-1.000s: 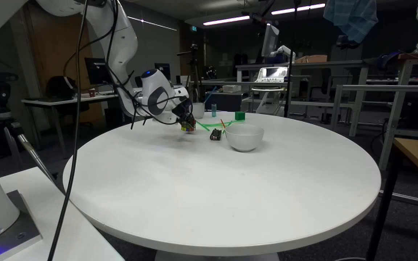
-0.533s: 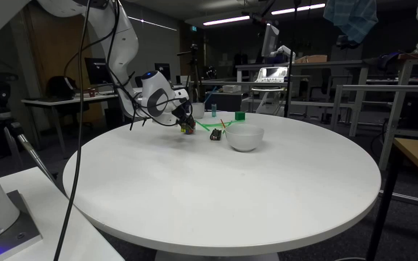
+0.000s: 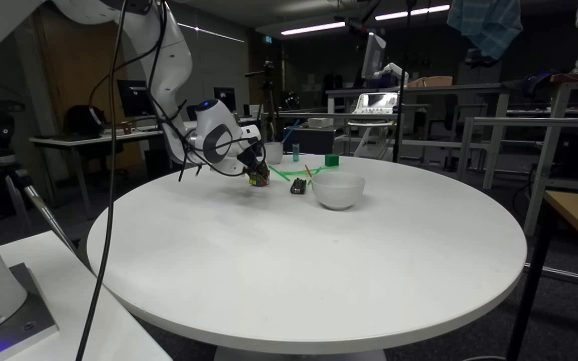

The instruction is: Place the Rubik's cube in the middle of the table

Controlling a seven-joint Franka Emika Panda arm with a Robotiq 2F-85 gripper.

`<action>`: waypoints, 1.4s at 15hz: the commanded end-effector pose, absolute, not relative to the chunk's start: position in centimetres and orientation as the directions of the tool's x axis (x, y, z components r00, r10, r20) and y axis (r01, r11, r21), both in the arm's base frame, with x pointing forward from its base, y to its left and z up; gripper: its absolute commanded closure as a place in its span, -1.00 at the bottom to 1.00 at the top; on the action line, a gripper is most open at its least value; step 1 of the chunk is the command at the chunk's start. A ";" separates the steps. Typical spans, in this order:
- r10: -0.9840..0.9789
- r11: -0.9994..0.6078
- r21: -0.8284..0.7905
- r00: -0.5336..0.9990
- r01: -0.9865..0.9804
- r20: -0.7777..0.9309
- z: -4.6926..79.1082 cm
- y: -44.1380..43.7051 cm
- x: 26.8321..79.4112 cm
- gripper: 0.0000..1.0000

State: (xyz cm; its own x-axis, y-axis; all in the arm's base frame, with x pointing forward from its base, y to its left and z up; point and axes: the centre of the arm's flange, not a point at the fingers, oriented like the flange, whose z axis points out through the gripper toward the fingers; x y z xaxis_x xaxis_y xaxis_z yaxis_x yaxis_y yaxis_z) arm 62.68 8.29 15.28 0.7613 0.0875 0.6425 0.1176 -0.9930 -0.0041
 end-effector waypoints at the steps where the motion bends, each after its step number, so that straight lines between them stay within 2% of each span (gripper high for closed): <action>1: 0.096 -0.992 -0.001 0.756 0.127 0.648 15.0 7.9 63.2 0.30; 5: 0.096 -0.992 -0.002 0.756 0.128 0.647 15.1 7.9 63.2 0.30; 6: 0.084 -0.993 -0.008 0.762 0.116 0.643 15.3 8.2 62.7 -0.20; 21: 0.084 -0.993 -0.008 0.761 0.117 0.643 15.3 8.2 62.7 -0.20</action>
State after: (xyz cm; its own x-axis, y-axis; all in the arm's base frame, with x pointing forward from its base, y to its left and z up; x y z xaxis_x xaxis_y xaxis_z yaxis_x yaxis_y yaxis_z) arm 62.70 8.21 15.29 0.7615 0.0841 0.6427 0.1165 -0.9932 -0.0082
